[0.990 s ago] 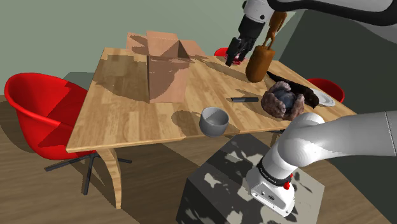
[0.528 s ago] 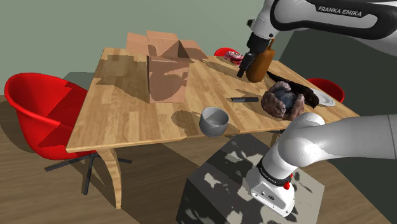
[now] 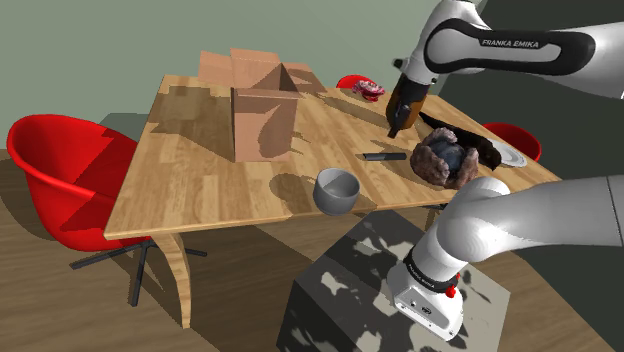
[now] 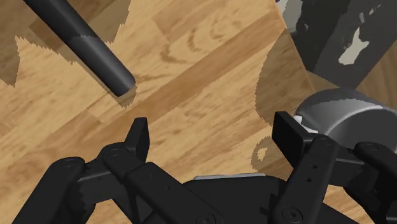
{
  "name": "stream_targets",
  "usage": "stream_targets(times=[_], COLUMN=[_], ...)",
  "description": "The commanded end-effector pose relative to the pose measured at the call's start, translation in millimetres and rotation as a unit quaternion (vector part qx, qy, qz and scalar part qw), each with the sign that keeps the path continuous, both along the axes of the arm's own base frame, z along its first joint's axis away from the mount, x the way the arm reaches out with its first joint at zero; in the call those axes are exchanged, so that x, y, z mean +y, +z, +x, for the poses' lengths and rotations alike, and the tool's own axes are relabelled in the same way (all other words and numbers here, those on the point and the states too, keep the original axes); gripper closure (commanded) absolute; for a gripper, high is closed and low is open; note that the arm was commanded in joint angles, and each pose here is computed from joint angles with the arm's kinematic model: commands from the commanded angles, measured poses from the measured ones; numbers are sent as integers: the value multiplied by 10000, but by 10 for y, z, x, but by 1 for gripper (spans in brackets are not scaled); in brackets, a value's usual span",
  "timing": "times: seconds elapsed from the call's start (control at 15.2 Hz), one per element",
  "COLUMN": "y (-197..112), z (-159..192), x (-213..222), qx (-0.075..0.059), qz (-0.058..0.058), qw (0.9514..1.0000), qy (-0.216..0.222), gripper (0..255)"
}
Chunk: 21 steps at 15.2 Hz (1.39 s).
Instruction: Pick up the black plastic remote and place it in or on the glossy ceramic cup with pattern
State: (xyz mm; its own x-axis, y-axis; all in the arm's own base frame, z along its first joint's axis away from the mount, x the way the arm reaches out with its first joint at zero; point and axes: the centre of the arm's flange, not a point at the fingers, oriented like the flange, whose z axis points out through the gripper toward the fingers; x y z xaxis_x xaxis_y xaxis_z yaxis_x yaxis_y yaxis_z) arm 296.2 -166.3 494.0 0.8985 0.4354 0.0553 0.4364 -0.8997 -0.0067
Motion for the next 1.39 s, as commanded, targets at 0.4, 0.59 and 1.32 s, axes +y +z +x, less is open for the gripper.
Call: stream_targets(times=[0.4, 0.59, 1.32], y=[-639, -880, -1605], z=[134, 220, 459], x=[-868, -1180, -1791], qx=[229, 314, 489], qz=[30, 44, 71], qw=[9924, 9859, 9656], qy=[1207, 1646, 2553], gripper=[0, 0, 0])
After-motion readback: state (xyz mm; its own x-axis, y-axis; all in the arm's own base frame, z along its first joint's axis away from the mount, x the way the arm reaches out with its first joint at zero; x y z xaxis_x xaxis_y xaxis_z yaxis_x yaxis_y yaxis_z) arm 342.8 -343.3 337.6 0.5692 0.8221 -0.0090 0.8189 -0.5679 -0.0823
